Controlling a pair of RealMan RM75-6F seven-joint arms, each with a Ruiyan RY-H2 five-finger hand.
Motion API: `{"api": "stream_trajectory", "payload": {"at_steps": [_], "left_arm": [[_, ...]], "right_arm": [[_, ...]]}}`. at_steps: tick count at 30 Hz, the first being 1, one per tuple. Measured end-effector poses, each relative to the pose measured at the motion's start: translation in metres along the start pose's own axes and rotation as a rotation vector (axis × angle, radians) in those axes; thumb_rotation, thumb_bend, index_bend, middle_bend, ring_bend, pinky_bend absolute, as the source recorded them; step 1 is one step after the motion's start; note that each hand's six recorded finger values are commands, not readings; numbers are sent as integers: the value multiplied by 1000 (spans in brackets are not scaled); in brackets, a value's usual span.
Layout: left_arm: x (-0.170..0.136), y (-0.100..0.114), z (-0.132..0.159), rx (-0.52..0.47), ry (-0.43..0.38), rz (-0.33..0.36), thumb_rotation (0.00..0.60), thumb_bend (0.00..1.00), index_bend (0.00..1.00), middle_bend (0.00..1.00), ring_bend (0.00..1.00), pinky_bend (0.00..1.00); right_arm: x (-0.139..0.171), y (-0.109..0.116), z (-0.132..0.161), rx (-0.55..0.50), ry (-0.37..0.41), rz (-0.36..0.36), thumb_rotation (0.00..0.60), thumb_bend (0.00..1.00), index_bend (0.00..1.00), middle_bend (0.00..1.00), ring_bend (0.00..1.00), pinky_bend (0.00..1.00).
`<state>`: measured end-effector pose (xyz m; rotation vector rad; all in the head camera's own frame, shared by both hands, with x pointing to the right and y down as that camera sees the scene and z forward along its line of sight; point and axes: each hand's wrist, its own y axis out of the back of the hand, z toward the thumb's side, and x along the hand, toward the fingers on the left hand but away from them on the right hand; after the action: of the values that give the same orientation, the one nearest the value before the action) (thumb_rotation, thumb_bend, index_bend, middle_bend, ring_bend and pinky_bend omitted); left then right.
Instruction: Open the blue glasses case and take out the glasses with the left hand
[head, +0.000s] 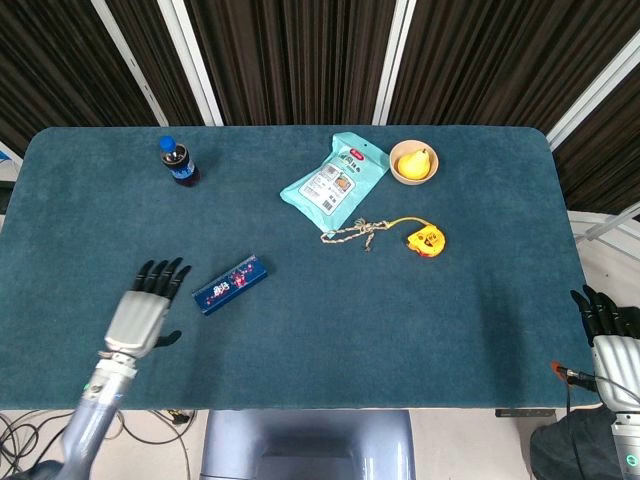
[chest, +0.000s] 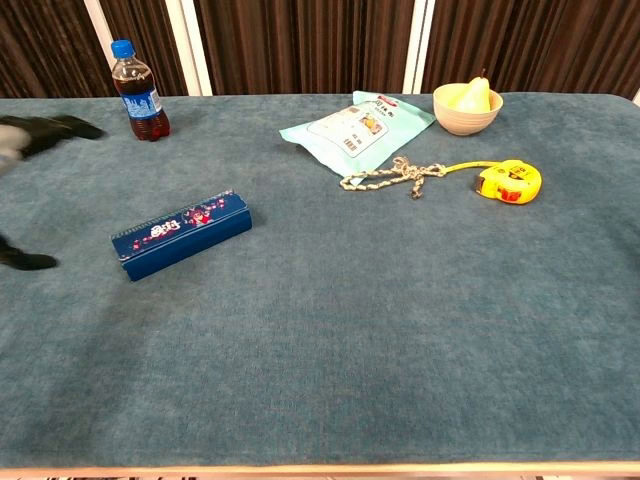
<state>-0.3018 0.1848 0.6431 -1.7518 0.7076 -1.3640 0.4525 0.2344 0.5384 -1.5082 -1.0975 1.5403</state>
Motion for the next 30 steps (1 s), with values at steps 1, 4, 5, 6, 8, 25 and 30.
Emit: {"api": "stream_trajectory", "payload": {"at_steps": [1,4,5,6,8,25,30], "left_arm": [[6,-4,8,4,-6,-8,600,100,0,0,0,0],[21,-13,27,16,-18,-24,600,100,0,0,0,0],[24,-16,32,19,-19,-28,600,100,0,0,0,0],[28,-19,36,23,-19,-31,600,100,0,0,0,0],[36,-25,43,31,-14,-39,600,101,0,0,0,0],[86,-37,38,84,80,-22,600,120,0,0,0,0],[93,-33,22,96,114,-12,600,120,0,0,0,0]], "right_arm": [[0,0,0,-1,-1,1,600,120,0,0,0,209],[0,0,0,-3,-2,2,600,120,0,0,0,209],[0,0,0,-5,-3,2,600,120,0,0,0,209],[0,0,0,-6,-4,3,600,119,0,0,0,209],[0,0,-1,-8,-6,5,600,120,0,0,0,209],[0,0,-1,3,-10,2,600,125,0,0,0,209],[0,0,-2,4,-17,4,600,126,0,0,0,209]]}}
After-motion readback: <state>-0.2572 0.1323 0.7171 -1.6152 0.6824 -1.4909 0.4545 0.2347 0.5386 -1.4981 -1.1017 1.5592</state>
